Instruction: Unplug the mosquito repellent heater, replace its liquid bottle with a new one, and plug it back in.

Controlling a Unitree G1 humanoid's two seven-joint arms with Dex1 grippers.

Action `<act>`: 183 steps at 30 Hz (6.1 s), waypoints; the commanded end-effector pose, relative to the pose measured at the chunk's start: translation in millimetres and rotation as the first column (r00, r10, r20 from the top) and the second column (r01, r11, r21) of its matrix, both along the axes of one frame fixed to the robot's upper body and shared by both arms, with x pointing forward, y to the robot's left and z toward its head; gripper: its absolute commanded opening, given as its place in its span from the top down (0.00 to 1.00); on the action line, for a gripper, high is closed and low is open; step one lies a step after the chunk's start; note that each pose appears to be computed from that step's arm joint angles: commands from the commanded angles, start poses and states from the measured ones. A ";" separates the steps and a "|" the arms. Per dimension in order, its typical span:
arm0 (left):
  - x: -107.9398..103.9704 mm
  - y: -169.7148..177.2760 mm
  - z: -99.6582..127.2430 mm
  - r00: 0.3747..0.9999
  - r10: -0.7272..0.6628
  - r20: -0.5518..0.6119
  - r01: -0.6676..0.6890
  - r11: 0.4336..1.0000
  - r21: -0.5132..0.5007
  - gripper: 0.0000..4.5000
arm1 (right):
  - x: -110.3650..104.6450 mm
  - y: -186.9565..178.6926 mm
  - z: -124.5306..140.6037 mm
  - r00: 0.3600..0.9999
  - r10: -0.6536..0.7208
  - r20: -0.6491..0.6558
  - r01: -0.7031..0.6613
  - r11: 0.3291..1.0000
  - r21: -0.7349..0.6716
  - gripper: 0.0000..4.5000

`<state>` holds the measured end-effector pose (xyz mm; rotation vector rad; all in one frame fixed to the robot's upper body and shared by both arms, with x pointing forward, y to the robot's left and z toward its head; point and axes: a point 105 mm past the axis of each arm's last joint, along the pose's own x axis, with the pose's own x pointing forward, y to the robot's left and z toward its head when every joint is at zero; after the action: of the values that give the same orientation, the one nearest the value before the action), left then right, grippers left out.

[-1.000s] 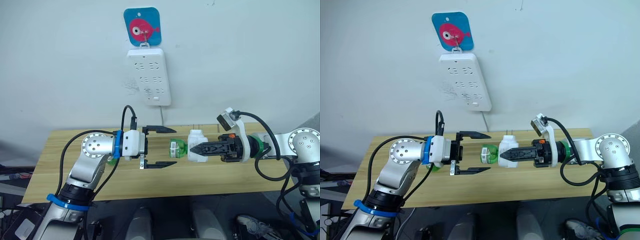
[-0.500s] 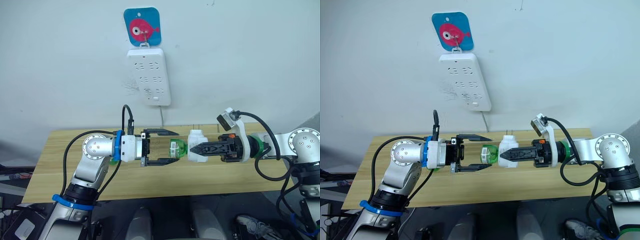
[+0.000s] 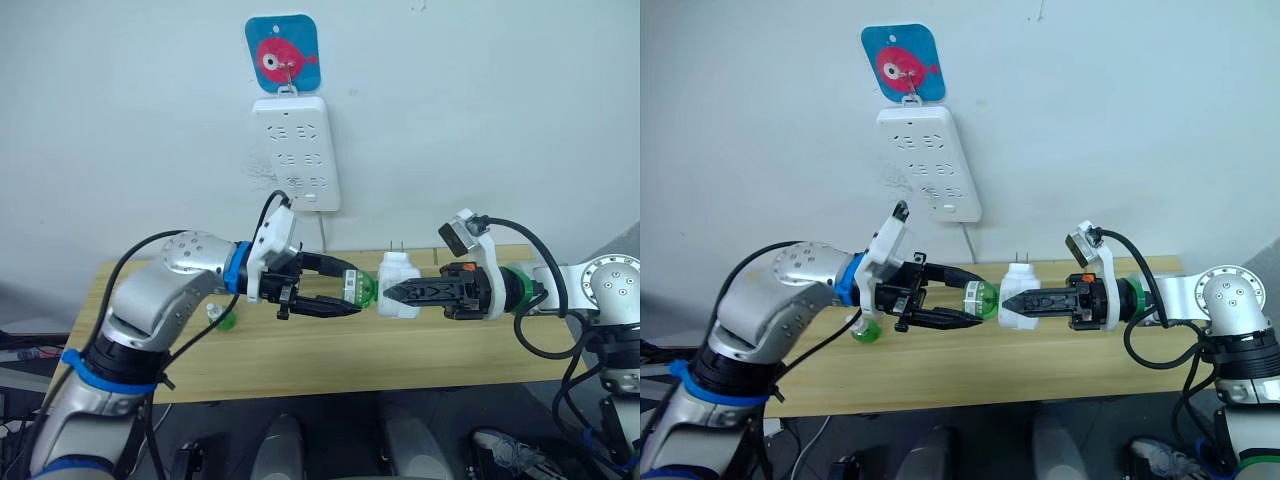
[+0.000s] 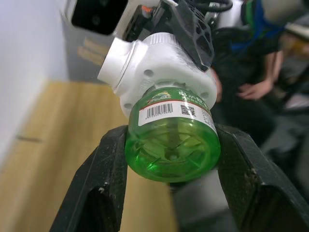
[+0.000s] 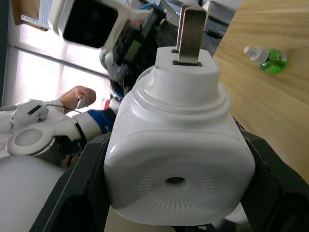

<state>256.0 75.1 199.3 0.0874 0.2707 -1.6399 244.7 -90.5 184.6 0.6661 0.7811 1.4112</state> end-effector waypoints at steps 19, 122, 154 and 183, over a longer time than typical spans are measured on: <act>5.7 15.0 -12.3 0.981 0.155 -0.115 -0.147 0.987 0.070 0.22 | -4.0 -1.2 1.8 0.999 0.018 0.037 -0.017 1.000 -0.025 0.32; -4.2 31.8 -35.3 0.769 0.103 0.631 -0.039 0.993 -0.114 0.27 | 8.9 -7.0 1.8 0.998 -0.051 0.041 0.052 0.998 -0.040 0.32; 6.5 2.3 -29.7 0.670 0.061 0.740 0.075 0.986 -0.149 0.00 | 5.0 -4.7 5.7 0.998 -0.019 0.053 0.022 0.999 -0.041 0.32; 6.2 -3.4 -0.9 0.947 -0.076 0.312 0.069 0.997 0.032 0.51 | -1.6 -7.0 -0.3 0.999 -0.002 0.054 0.006 0.997 -0.072 0.32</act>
<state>264.8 67.2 188.8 0.4082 -0.0244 -1.6640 248.5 -94.3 179.2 0.6053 0.7951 1.3664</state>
